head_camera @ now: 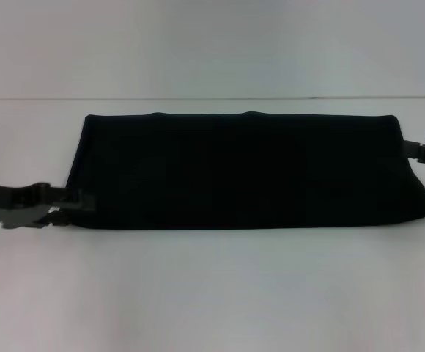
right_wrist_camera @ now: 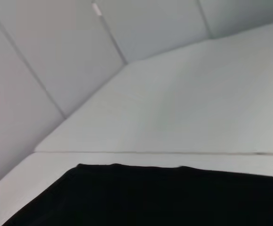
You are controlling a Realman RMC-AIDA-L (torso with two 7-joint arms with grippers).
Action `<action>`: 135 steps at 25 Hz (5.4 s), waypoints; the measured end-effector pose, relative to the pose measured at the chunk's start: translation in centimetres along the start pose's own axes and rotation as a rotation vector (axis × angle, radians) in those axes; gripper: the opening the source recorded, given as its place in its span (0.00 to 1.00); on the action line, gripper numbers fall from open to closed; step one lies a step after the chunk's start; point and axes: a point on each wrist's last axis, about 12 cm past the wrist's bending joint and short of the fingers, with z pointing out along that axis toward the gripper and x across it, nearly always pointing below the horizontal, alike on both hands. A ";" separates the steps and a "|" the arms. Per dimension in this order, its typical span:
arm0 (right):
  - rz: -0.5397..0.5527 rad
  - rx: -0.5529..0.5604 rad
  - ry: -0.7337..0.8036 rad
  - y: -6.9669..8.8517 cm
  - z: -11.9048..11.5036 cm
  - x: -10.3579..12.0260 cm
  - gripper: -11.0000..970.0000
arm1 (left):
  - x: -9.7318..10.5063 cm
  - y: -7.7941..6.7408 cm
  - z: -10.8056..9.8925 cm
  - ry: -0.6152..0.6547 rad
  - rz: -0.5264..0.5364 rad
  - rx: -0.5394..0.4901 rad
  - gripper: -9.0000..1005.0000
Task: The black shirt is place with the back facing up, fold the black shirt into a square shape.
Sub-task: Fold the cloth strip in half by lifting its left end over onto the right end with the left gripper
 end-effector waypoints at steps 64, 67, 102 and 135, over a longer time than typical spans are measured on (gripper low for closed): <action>-0.253 -0.225 -0.056 3.2 2.3 -2.2 0.94 | 0.6 2.7 3.3 -0.092 -0.640 -0.034 0.74; -0.253 -0.224 -0.056 3.2 2.3 -2.2 0.94 | 0.5 2.9 3.2 -0.106 -0.637 -0.042 0.74; -0.244 -0.211 -0.091 2.9 1.8 -2.4 0.93 | -0.4 2.6 4.3 -0.164 -0.488 -0.046 0.73; -0.241 -0.212 -0.120 3.0 1.7 -2.6 0.92 | 0.3 2.5 4.5 -0.096 -0.233 -0.059 0.04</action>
